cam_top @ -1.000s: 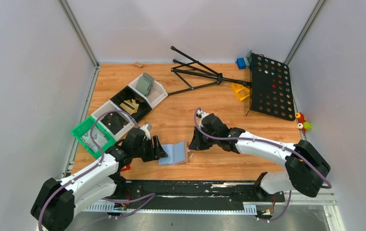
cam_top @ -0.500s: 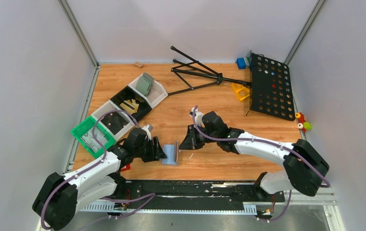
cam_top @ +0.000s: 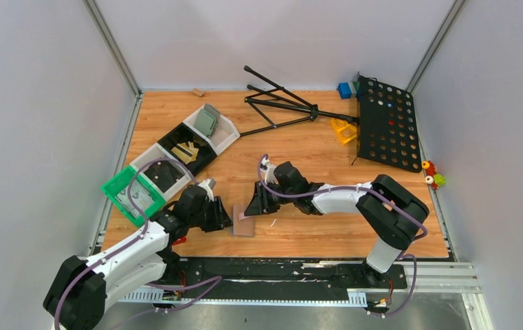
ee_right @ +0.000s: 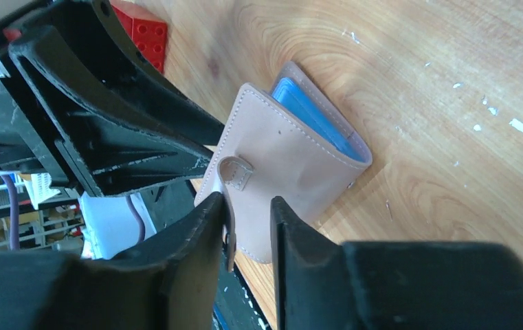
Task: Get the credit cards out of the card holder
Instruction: Close the card holder at the center of the board.
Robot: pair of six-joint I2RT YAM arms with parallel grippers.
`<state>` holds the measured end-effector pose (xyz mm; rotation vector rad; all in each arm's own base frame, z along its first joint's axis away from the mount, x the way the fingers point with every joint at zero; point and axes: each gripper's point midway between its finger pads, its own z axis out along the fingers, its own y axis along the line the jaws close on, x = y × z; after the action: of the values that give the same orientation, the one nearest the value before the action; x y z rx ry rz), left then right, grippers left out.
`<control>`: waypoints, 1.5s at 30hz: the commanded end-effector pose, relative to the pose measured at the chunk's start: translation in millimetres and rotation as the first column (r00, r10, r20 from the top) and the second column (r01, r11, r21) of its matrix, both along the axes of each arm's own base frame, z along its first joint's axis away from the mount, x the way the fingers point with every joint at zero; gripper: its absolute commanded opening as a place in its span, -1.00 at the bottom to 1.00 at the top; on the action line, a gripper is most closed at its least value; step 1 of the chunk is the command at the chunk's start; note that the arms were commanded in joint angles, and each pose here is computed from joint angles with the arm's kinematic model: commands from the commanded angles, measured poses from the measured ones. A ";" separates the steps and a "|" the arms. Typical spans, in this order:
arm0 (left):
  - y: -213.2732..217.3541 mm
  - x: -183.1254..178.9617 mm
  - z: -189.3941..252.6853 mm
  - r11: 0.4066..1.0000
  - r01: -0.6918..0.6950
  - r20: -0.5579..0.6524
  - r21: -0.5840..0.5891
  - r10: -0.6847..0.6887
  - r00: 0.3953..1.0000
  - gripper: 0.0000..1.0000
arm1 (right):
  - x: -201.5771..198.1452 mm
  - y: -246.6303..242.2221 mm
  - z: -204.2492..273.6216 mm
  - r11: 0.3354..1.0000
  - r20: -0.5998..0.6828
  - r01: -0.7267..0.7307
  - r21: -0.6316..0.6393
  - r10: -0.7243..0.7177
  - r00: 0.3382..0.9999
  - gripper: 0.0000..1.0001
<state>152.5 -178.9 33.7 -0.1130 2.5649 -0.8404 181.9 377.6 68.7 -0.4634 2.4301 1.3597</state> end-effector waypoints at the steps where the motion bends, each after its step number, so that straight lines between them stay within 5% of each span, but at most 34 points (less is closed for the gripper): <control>1: 3.3 -1.0 -1.0 1.000 0.013 0.012 0.026 -0.014 1.000 -0.18 | 10.6 14.3 20.6 0.999 0.045 0.004 0.048 -0.006 0.999 -0.23; 4: 3.6 -0.9 11.6 0.999 0.028 0.035 0.024 -0.029 0.999 -0.18 | 8.5 4.6 29.1 0.998 0.069 0.030 0.050 -0.033 0.997 0.15; 12: 13.5 1.8 28.2 0.999 -0.002 0.094 0.046 -0.003 0.996 -0.14 | 1.5 -26.6 30.4 0.993 0.077 0.119 -0.014 -0.118 0.990 0.26; 28: 0.7 -0.1 -1.6 0.999 0.034 0.010 0.027 -0.035 0.999 0.01 | -7.0 0.1 -18.1 0.984 -0.003 0.103 -0.142 -0.105 0.994 0.02; 35: -6.0 -9.5 -15.8 0.998 0.052 -0.025 -0.028 -0.052 0.998 -0.19 | -5.9 -6.4 -43.5 0.889 0.085 0.121 -0.441 -0.093 0.992 0.09; 45: -11.1 -14.9 -23.6 0.995 0.071 -0.042 -0.064 -0.074 0.996 -0.55 | -17.8 -14.2 -72.2 0.828 0.049 0.092 -0.553 -0.078 0.996 -0.38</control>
<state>144.4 -190.0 19.5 -0.0721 2.5823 -0.9427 182.2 375.3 25.3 -0.4350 2.6620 0.6997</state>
